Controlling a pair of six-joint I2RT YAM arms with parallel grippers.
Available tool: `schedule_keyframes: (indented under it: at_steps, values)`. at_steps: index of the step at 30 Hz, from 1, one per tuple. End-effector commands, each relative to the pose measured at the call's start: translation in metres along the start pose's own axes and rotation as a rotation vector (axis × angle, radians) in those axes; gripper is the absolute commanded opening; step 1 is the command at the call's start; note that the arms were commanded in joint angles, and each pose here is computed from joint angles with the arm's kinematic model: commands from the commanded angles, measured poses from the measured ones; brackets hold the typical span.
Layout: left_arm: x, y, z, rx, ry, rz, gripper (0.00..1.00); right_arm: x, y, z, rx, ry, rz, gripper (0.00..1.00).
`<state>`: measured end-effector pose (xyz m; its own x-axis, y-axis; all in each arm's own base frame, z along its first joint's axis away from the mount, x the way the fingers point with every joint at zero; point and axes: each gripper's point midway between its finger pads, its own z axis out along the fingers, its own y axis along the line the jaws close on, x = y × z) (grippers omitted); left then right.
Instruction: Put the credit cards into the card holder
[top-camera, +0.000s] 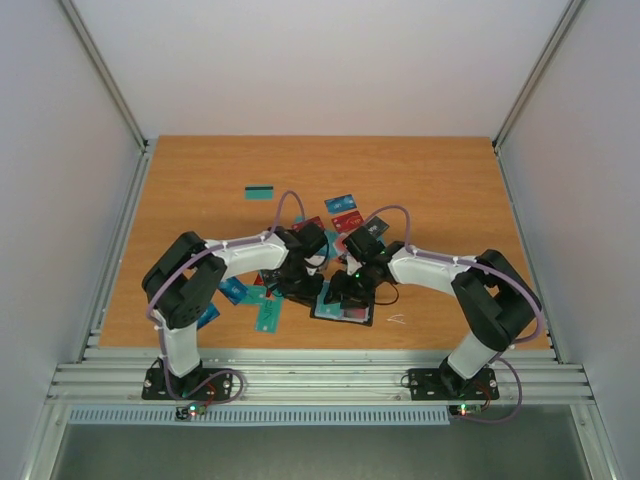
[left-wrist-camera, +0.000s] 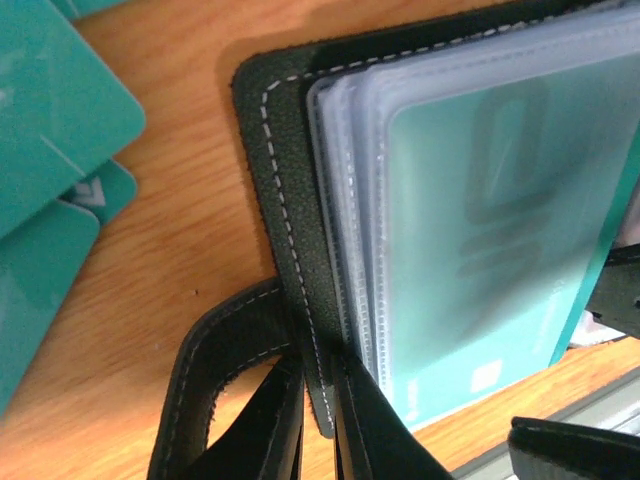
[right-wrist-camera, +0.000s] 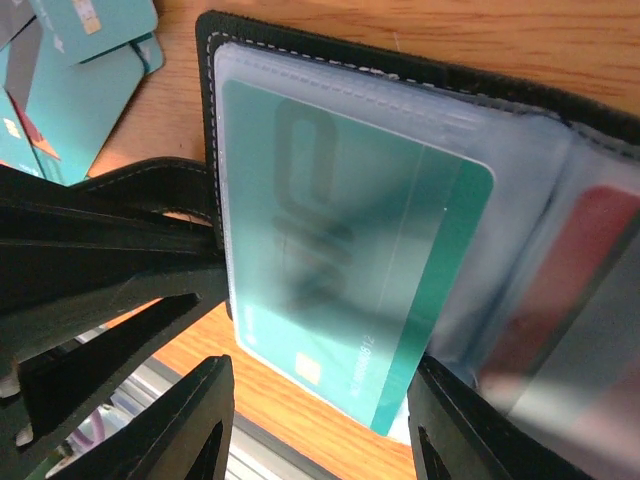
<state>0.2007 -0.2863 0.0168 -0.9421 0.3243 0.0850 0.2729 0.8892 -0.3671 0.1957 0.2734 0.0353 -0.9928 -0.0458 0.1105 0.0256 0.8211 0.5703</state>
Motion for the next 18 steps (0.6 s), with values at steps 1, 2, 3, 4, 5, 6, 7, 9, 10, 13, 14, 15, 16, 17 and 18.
schedule_keyframes:
  at_steps: [1,2,3,4,5,6,7,9,10,13,14,15,16,17,18]
  values:
    - [0.002,-0.018,-0.006,0.097,-0.015,-0.017,0.11,0.002,0.017,-0.005,-0.072,-0.024,-0.066,0.49]
    - [0.003,-0.020,-0.006,0.109,-0.017,-0.021,0.11,0.003,0.016,-0.005,-0.067,-0.023,-0.067,0.49]
    - [0.003,-0.020,-0.007,0.115,-0.019,-0.030,0.11,0.004,0.015,-0.007,-0.062,-0.024,-0.069,0.50]
    - [0.003,-0.021,-0.008,0.115,-0.021,-0.034,0.11,0.006,0.012,-0.007,-0.049,-0.021,-0.068,0.49]
    - [0.003,-0.020,-0.009,0.109,-0.024,-0.040,0.11,0.008,0.008,-0.008,-0.034,-0.017,-0.066,0.49]
    - [0.003,-0.020,-0.011,0.105,-0.031,-0.040,0.11,0.009,0.007,-0.010,-0.025,-0.019,-0.069,0.49]
    - [0.002,-0.019,-0.013,0.098,-0.037,-0.044,0.11,0.012,0.004,-0.011,-0.012,-0.017,-0.068,0.50]
    - [0.001,-0.018,-0.017,0.084,-0.048,-0.044,0.11,0.016,0.000,-0.014,0.006,-0.014,-0.072,0.50]
    - [0.001,-0.017,-0.018,0.076,-0.053,-0.041,0.11,0.017,-0.002,-0.017,0.013,-0.018,-0.074,0.49]
    - [0.001,-0.014,-0.023,0.046,-0.055,-0.027,0.12,0.018,-0.003,-0.022,0.023,-0.030,-0.095,0.50]
    - [0.002,-0.013,-0.026,0.036,-0.055,-0.024,0.12,0.019,-0.003,-0.022,0.025,-0.030,-0.101,0.50]
    - [0.003,-0.012,-0.029,0.026,-0.057,-0.019,0.13,0.019,-0.002,-0.023,0.024,-0.028,-0.108,0.50]
    - [0.003,-0.012,-0.032,0.020,-0.062,-0.016,0.14,0.019,-0.002,-0.023,0.025,-0.025,-0.115,0.50]
    - [0.003,-0.012,-0.035,0.018,-0.064,-0.013,0.15,0.019,-0.002,-0.023,0.023,-0.022,-0.118,0.50]
    - [0.004,-0.013,-0.037,0.015,-0.065,-0.012,0.15,0.020,-0.002,-0.022,0.024,-0.017,-0.122,0.50]
